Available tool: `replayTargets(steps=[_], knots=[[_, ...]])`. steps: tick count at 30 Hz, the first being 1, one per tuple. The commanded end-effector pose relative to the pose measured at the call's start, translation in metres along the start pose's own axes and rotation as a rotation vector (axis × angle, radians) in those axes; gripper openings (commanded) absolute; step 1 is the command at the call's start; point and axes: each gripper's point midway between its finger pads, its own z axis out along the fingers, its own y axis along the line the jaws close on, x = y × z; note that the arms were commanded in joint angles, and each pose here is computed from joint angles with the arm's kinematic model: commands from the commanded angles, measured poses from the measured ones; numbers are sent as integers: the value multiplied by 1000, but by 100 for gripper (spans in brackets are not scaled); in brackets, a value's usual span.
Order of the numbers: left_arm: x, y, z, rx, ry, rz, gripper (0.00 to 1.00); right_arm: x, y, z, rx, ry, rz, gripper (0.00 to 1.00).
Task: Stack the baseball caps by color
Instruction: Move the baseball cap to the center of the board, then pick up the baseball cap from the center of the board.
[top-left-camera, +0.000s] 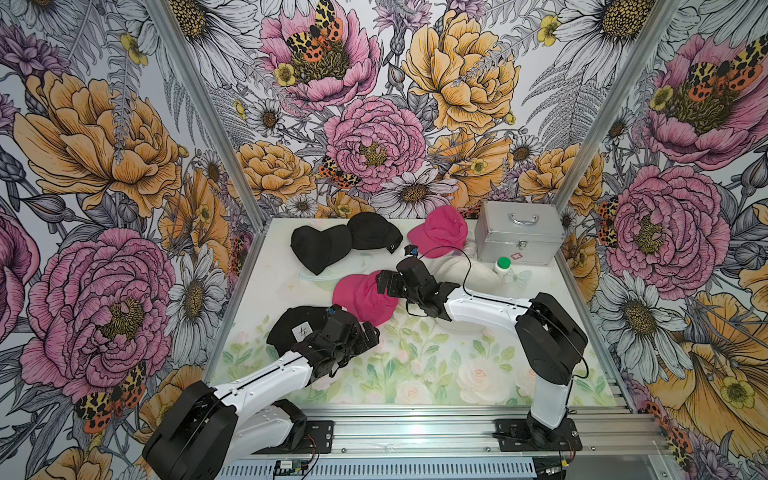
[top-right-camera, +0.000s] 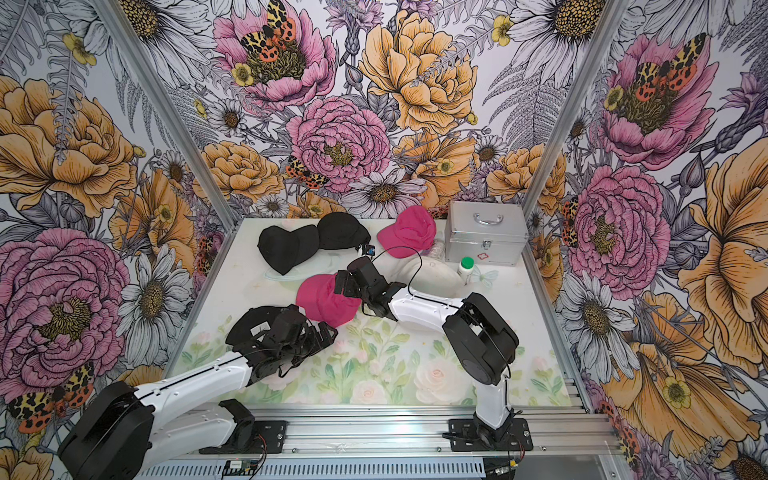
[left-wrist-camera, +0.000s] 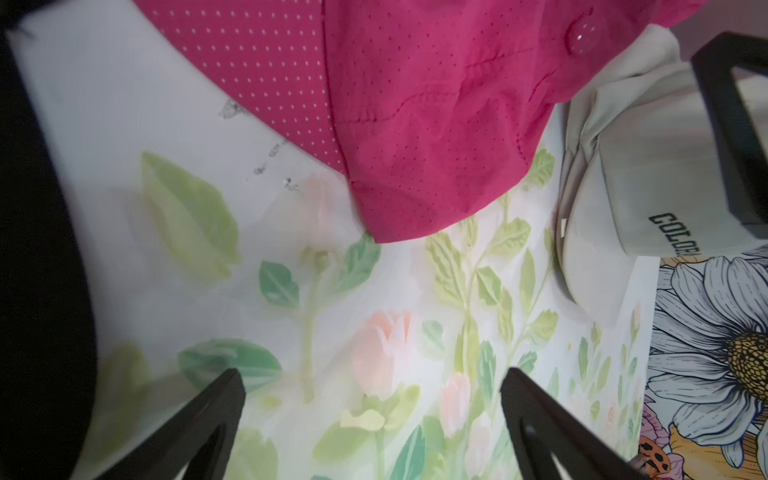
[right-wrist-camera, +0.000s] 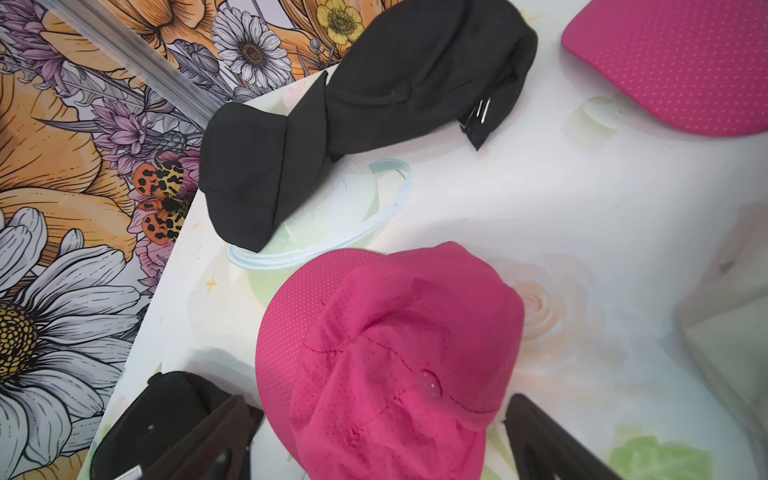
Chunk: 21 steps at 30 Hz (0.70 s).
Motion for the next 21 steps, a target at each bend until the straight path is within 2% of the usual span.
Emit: replayTargets(steps=[1,6,12,17,21], knots=[[-4,-3,0,59,-6,-38,99,-14,-7,5,49,-62,35,99],[-13,37,0,-15,-28,-75,99,-2,-9,17,35,-25,23,98],[-33,63,-11,-55,-76,-86,99,8,-16,31,54,-14,47,98],[-48,57,-15,-10,-89,-70,99,14,-13,45,34,5,50,97],[-56,39,-15,62,-102,-66,99,15,0,54,-39,-2,57,92]])
